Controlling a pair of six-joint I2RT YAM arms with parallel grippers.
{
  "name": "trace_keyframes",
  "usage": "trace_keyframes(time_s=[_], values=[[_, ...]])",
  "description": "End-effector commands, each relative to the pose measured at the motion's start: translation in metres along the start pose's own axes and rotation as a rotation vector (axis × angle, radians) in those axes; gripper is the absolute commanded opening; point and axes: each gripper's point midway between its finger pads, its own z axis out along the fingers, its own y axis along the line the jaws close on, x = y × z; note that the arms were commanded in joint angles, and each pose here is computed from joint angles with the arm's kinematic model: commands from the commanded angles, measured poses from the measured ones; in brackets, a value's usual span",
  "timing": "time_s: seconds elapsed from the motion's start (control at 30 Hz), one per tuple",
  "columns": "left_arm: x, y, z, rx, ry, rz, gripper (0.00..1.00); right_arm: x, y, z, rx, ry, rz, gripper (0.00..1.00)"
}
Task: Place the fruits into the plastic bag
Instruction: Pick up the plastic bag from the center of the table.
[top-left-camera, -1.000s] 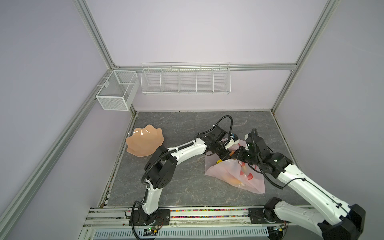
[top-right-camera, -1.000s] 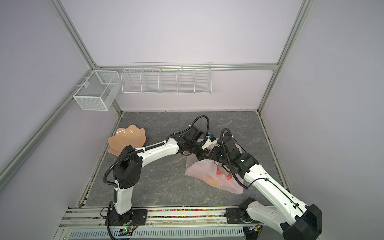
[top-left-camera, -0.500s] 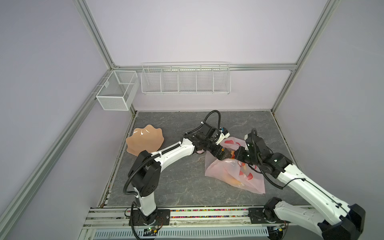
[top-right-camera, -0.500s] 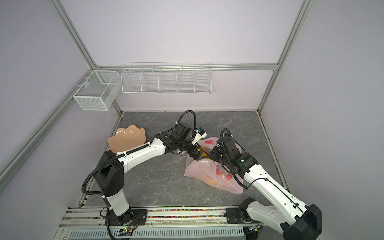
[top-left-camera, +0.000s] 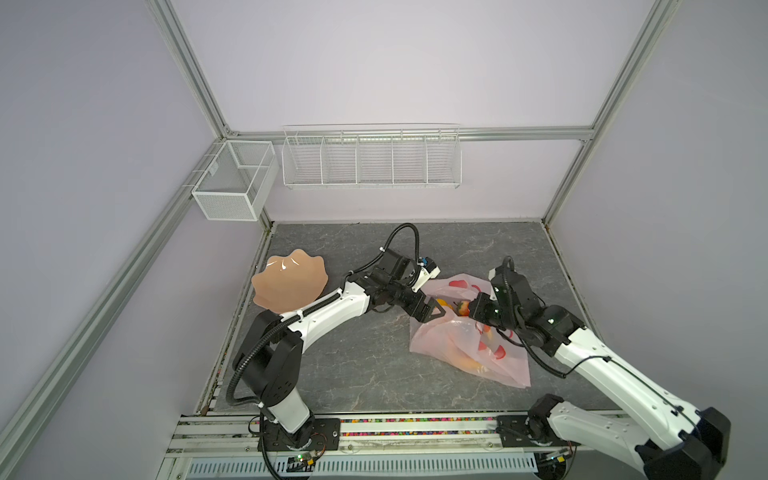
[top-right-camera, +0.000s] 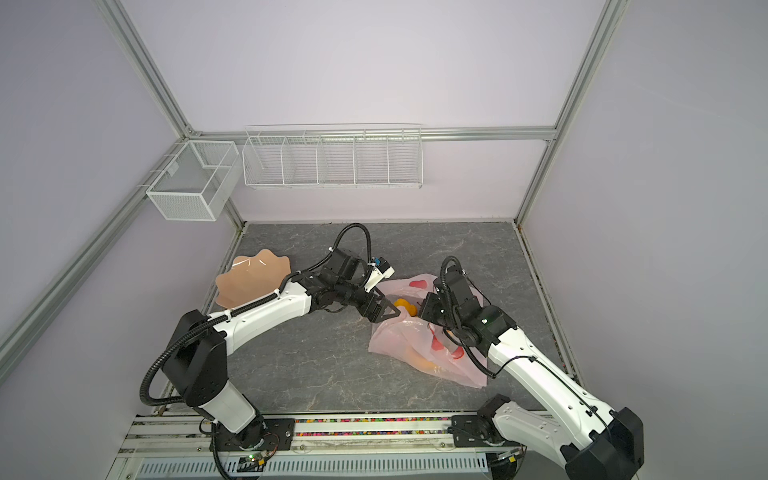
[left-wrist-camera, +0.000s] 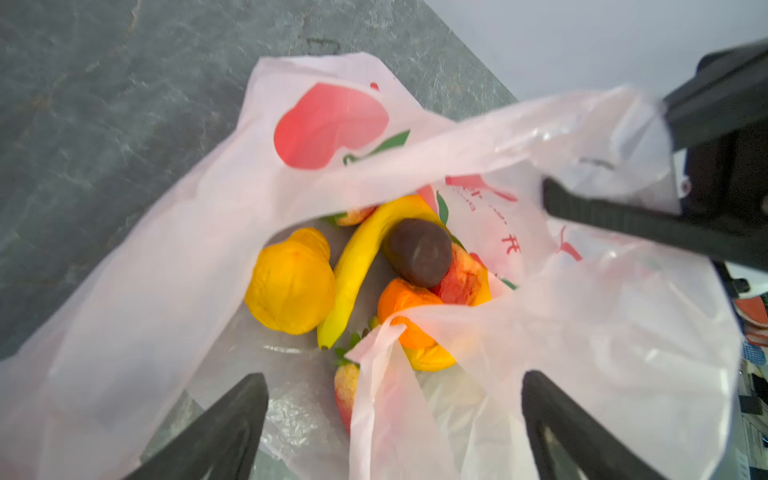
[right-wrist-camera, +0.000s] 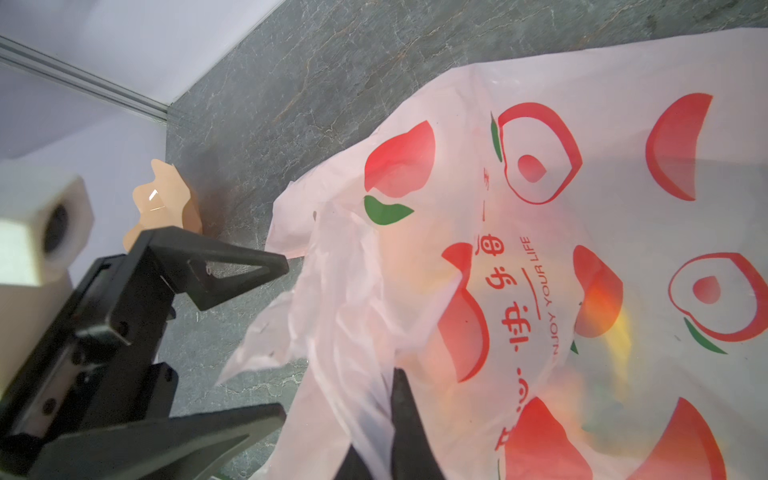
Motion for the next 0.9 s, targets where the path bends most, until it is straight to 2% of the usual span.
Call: trace_keyframes(time_s=[0.0, 0.4, 0.5, 0.6, 0.63, 0.73, 0.77, 0.87], values=[[0.008, -0.004, -0.003, 0.036, 0.013, 0.047, 0.94, 0.006, -0.003, 0.002, 0.016, 0.026, -0.001, 0.07], [0.031, -0.009, 0.028, 0.071, 0.110, 0.057, 0.92, 0.005, -0.003, 0.004, 0.017, 0.027, -0.001, 0.06], [0.034, -0.014, 0.040, 0.088, 0.124, 0.057, 0.88, 0.005, -0.003, 0.004, 0.020, 0.023, 0.001, 0.07], [0.031, -0.018, 0.044, 0.105, 0.121, 0.054, 0.73, 0.005, -0.003, 0.004, 0.020, 0.023, 0.004, 0.07], [0.030, -0.018, 0.044, 0.104, 0.117, 0.051, 0.61, 0.005, -0.004, 0.004, 0.023, 0.023, 0.003, 0.07], [0.024, -0.021, 0.039, 0.094, 0.095, 0.052, 0.12, 0.004, -0.004, 0.003, 0.025, 0.021, 0.006, 0.07], [0.021, -0.021, 0.035, 0.084, 0.086, 0.054, 0.04, 0.004, -0.004, 0.003, 0.027, 0.021, 0.007, 0.07], [0.015, -0.021, 0.019, 0.025, 0.046, 0.055, 0.01, 0.002, -0.006, 0.000, 0.042, 0.017, 0.003, 0.09]])
